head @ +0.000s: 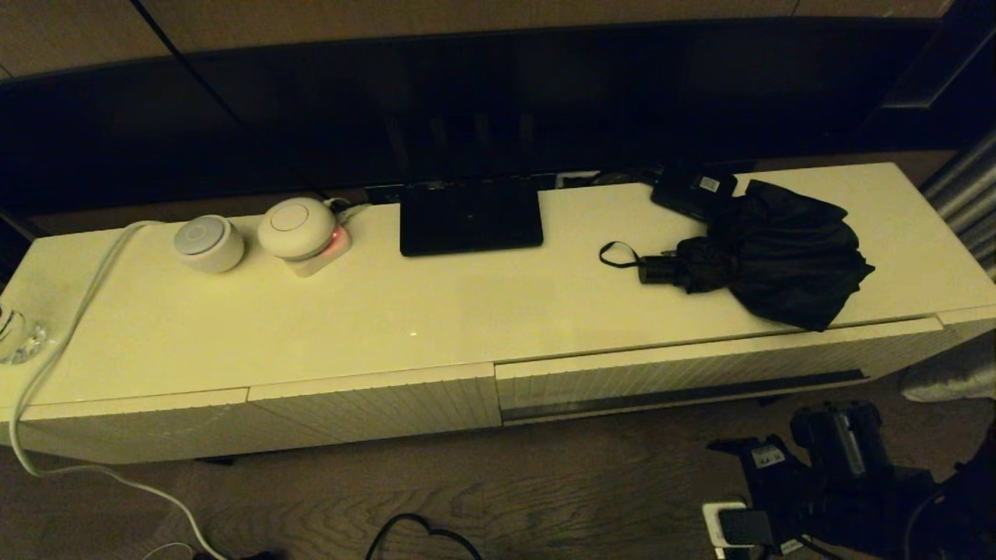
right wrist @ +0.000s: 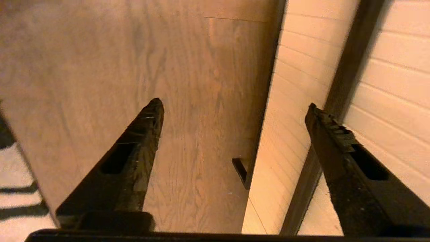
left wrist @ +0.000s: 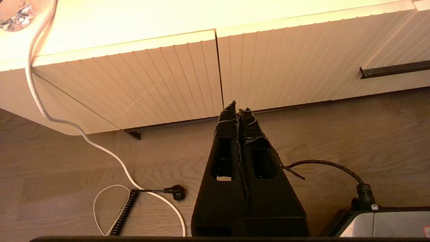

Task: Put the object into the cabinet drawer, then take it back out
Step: Open the drawer

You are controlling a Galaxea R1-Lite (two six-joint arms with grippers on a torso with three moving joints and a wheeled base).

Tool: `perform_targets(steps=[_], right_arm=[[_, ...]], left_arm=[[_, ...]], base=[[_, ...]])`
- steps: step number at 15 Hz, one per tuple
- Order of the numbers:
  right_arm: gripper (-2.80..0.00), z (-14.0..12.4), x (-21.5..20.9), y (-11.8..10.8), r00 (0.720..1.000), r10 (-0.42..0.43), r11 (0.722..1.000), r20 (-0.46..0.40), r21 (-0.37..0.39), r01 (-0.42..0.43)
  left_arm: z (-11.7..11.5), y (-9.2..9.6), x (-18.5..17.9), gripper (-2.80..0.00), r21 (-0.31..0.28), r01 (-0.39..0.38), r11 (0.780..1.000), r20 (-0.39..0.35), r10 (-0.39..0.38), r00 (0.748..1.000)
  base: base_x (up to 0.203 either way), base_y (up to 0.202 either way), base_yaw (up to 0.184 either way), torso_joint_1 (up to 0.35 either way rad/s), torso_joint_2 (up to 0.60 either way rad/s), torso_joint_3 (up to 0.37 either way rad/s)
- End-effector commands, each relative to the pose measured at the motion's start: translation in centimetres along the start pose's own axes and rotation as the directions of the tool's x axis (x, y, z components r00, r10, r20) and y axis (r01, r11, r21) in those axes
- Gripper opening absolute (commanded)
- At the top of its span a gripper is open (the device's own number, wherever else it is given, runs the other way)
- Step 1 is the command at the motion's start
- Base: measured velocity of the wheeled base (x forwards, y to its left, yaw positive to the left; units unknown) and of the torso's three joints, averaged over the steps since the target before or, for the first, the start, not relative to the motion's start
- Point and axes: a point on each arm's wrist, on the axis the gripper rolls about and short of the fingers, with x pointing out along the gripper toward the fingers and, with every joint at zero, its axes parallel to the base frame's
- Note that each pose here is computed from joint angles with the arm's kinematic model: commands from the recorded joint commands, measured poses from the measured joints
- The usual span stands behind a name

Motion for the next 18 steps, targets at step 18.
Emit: perform_targets(steps=[18], right_arm=[[0.00,-0.9,4.8,-3.9,0.995,-0.100,0.994,-0.021,0.044,0.100]], left_arm=[[-0.1,0.0,0.0,-2.80,0.000,0.000,1.000,-0.003,0.000,1.000]], base=[[0.000,0.000,0.000,0.000,0.00,0.000]])
